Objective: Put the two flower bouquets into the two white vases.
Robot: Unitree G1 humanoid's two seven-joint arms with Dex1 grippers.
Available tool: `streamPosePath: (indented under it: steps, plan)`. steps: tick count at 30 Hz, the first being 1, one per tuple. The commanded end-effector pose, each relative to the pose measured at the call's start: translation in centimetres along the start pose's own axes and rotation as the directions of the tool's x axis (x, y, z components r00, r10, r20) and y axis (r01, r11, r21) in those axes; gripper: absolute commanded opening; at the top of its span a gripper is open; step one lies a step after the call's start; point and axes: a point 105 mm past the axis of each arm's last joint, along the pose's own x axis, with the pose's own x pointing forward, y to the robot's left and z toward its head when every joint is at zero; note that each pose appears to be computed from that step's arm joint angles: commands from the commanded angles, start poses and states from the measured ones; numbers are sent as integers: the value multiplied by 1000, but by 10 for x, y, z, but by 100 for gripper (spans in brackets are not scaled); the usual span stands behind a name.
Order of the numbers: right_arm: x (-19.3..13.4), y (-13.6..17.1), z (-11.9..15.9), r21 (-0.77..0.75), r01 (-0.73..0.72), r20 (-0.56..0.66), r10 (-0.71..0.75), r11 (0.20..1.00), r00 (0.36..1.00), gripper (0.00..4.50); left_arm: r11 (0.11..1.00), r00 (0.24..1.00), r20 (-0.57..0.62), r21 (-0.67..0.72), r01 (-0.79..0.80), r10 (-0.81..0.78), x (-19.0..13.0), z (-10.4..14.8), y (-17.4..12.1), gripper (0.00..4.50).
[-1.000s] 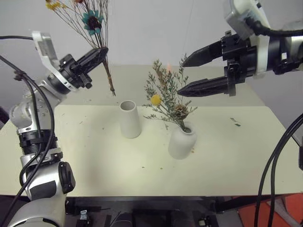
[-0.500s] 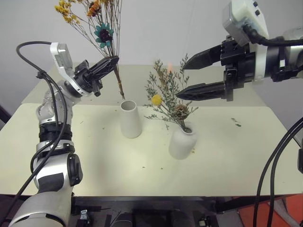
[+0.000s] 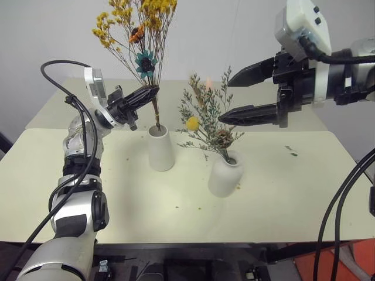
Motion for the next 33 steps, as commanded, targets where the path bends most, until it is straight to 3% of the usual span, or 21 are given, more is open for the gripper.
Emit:
streamPosePath:
  steps: [1, 18, 21, 27, 33]
  plan:
    - [-13, -1, 11, -31, 40, 37, -39, 999, 999, 450, 999, 1000, -23, 30, 18, -17, 1, -6, -2, 3]
    - [-15, -3, 4, -45, 81, 50, -78, 996, 996, 450, 999, 997, -78, 45, -8, 11, -14, -30, -4, 3]
    - [-16, -3, 4, -47, 85, 54, -82, 995, 995, 450, 998, 999, -41, 61, -23, 25, -14, -28, -3, 73]
    - [-17, -5, 3, -47, 97, 55, -95, 994, 994, 450, 995, 998, -55, 96, 30, -24, -21, -22, -13, 260]
    - [-17, -6, 2, -42, 107, 56, -104, 993, 993, 450, 988, 989, -147, 150, 40, -18, -62, -3, -32, 443]
